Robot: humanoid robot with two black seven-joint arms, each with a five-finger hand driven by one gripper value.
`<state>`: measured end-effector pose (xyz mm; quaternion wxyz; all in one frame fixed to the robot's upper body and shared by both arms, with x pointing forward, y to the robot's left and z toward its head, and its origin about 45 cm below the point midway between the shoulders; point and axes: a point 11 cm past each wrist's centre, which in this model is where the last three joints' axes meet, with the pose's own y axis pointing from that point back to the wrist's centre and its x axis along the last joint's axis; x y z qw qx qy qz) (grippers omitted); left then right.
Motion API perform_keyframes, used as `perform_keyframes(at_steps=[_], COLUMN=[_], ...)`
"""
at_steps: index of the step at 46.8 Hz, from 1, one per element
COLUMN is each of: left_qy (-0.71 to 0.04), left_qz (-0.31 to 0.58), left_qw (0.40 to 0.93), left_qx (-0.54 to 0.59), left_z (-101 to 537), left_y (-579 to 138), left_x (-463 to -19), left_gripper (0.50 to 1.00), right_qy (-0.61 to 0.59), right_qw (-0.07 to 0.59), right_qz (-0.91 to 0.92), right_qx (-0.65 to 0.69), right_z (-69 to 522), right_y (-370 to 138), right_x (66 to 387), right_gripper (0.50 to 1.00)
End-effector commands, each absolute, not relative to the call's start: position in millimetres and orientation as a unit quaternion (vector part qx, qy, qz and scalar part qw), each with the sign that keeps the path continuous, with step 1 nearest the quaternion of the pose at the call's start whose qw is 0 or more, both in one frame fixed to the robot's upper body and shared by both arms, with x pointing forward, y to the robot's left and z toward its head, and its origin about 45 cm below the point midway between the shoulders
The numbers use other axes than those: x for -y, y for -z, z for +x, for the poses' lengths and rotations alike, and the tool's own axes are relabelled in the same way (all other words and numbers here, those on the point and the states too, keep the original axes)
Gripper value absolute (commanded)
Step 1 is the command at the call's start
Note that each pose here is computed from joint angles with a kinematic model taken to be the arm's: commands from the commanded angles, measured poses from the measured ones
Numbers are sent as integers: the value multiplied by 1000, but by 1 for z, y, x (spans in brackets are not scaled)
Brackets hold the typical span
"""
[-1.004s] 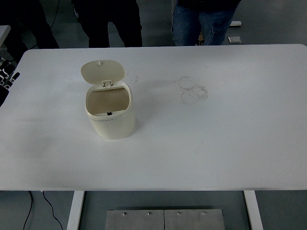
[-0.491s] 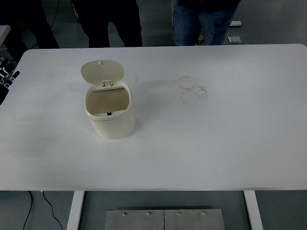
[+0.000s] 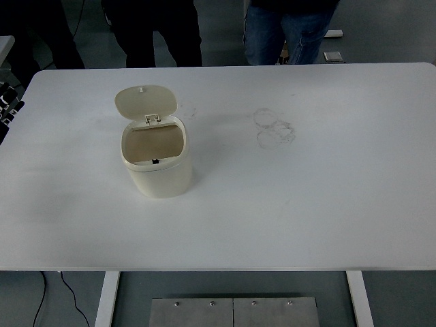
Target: Open trash bin
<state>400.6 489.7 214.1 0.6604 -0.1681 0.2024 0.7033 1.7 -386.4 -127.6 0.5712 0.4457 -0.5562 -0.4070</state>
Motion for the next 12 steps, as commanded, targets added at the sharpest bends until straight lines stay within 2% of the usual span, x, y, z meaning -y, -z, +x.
perform_keyframes(at_steps=[1, 12], left_qy=[-703, -702], left_qz=[-169, -169], left_qw=[660, 660], left_qx=[-204, -207], left_z=[401, 401], left_y=[-213, -210], left_x=[-488, -486], left_gripper=[1000, 1000], right_qy=[407, 406], right_qw=[571, 569], right_qz=[446, 446], right_qx=[556, 558], right_z=[1, 5], right_y=[128, 127], right_x=[386, 386], right_gripper=[989, 991])
